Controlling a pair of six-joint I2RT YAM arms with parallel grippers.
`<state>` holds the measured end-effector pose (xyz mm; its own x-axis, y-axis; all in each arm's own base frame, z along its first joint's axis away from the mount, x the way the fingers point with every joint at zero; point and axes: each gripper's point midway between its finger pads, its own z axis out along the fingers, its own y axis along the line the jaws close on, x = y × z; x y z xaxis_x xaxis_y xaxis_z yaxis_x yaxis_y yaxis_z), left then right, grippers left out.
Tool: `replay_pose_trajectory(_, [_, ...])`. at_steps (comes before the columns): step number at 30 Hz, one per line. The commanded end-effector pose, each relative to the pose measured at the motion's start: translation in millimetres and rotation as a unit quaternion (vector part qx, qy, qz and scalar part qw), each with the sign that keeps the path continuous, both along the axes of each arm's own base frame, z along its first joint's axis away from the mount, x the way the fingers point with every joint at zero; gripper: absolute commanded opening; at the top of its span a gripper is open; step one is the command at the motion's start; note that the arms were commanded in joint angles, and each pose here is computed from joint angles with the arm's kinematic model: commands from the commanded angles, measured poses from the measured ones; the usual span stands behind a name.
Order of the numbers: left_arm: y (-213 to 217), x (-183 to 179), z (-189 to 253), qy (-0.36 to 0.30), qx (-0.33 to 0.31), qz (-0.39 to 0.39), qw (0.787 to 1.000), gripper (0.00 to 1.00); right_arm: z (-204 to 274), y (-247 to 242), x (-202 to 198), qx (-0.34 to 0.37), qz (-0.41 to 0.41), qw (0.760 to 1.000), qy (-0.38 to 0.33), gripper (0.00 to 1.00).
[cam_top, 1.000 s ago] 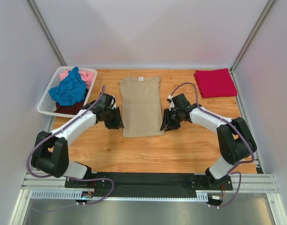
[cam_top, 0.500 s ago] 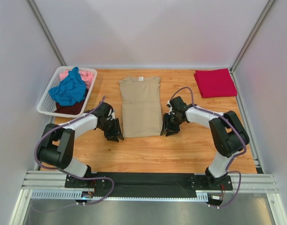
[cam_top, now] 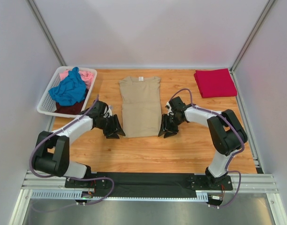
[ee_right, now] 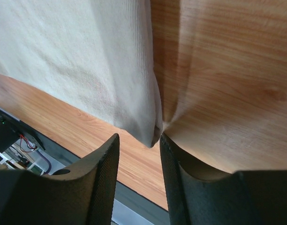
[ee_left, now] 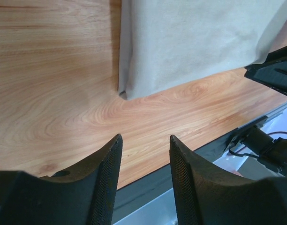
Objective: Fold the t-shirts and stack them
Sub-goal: Fold the tshirt
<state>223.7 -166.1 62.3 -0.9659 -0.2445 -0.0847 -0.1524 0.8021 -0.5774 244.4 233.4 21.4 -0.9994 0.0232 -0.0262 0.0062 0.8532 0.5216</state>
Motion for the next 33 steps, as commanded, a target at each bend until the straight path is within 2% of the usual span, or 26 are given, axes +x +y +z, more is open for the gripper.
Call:
replay_pose_trajectory(1, [-4.2,-1.6,-6.6,0.022,-0.015,-0.001,1.0,0.52,11.2,1.1,6.2,-0.001,-0.006,1.0,-0.01,0.42])
replay_pose_trajectory(14, [-3.5,-9.5,-44.6,0.067,-0.009,0.005,0.998,0.52,6.9,-14.5,16.8,-0.005,-0.007,1.0,-0.015,0.42])
replay_pose_trajectory(23, [-8.1,0.7,-46.4,0.07,-0.016,0.014,0.997,0.51,3.6,-10.4,24.7,0.02,-0.007,1.0,-0.013,0.4])
replay_pose_trajectory(33, [0.5,2.3,-50.9,0.08,0.011,0.047,0.996,0.52,-6.0,-7.2,21.4,0.034,-0.02,0.999,0.003,0.4])
